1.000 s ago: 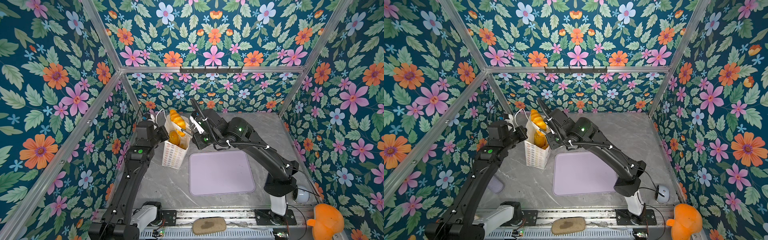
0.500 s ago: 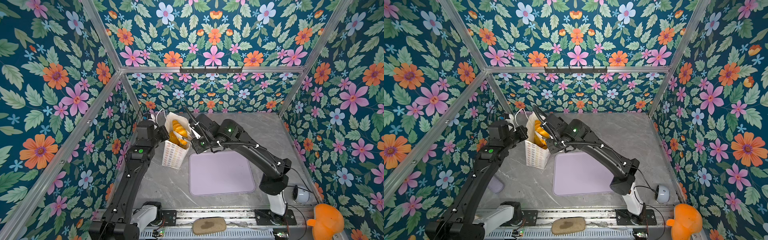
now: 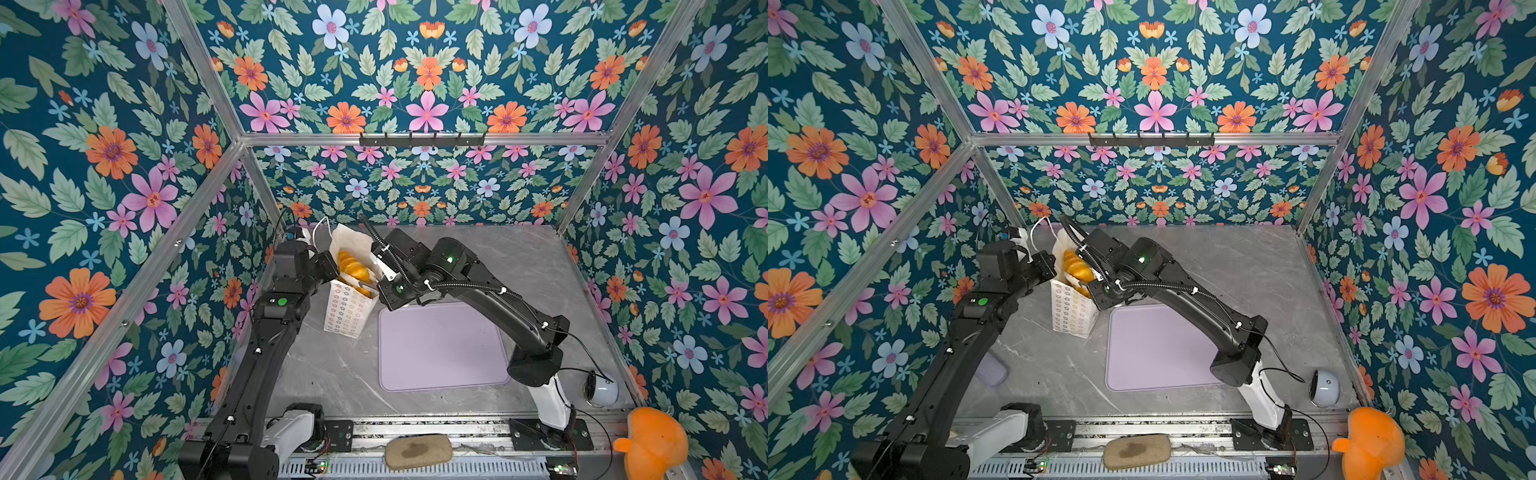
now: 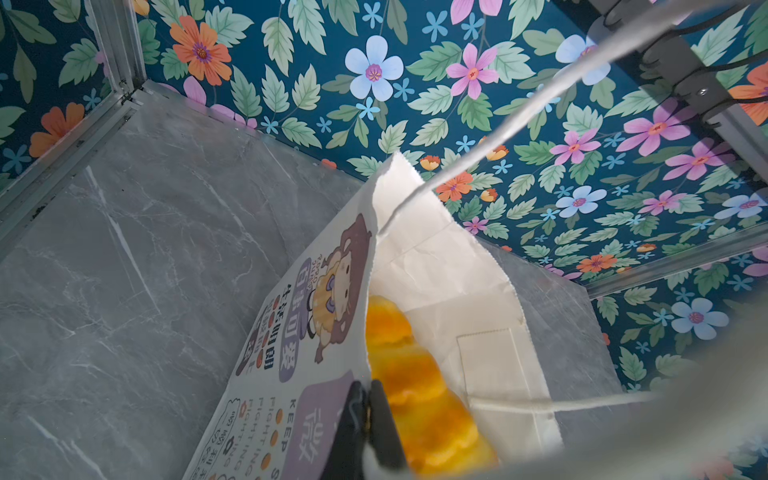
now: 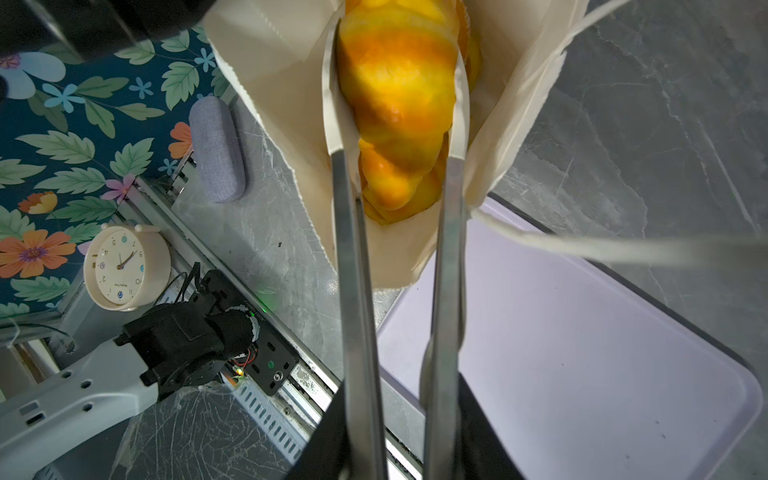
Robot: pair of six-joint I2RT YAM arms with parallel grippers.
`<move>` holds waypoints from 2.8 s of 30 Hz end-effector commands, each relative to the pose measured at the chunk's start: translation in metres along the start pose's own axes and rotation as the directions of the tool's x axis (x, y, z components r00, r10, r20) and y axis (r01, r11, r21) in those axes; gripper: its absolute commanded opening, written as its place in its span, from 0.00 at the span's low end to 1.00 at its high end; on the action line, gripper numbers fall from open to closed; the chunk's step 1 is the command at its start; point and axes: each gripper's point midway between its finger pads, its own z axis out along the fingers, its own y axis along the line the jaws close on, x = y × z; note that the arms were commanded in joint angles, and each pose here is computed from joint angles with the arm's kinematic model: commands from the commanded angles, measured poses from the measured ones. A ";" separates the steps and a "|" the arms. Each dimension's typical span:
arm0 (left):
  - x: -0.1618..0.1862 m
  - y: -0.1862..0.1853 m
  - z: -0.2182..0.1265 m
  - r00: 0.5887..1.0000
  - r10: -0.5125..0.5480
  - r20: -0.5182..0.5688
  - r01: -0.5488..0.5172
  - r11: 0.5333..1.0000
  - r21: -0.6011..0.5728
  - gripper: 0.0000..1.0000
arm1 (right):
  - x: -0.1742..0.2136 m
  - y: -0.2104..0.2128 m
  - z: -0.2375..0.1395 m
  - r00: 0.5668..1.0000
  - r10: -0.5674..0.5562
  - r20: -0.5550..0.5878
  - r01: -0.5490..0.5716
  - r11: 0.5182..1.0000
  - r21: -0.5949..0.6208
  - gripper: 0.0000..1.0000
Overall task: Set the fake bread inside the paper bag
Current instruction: 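Open the tongs to release the croissant and withdraw them from the bag, then open the left gripper to release the bag handle while the right tongs move away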
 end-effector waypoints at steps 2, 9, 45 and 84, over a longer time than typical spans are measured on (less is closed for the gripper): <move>-0.007 -0.003 -0.001 1.000 -0.001 0.031 0.001 1.000 0.015 0.00 | -0.008 0.006 -0.011 0.999 -0.031 0.043 0.032 0.999 -0.029 0.38; -0.005 -0.002 0.001 1.000 -0.002 0.027 0.002 1.000 0.012 0.00 | -0.016 0.009 -0.028 0.994 -0.050 0.092 0.055 0.997 -0.050 0.42; -0.024 -0.033 0.012 0.966 -0.245 0.081 0.221 0.949 0.226 0.00 | -0.014 -0.009 -0.159 0.925 -0.093 0.369 0.126 0.990 -0.065 0.41; -0.022 0.024 -0.032 0.990 0.022 0.142 -0.003 0.991 -0.134 0.73 | 0.096 -0.173 -0.142 0.927 0.244 0.284 -0.283 0.953 0.108 0.39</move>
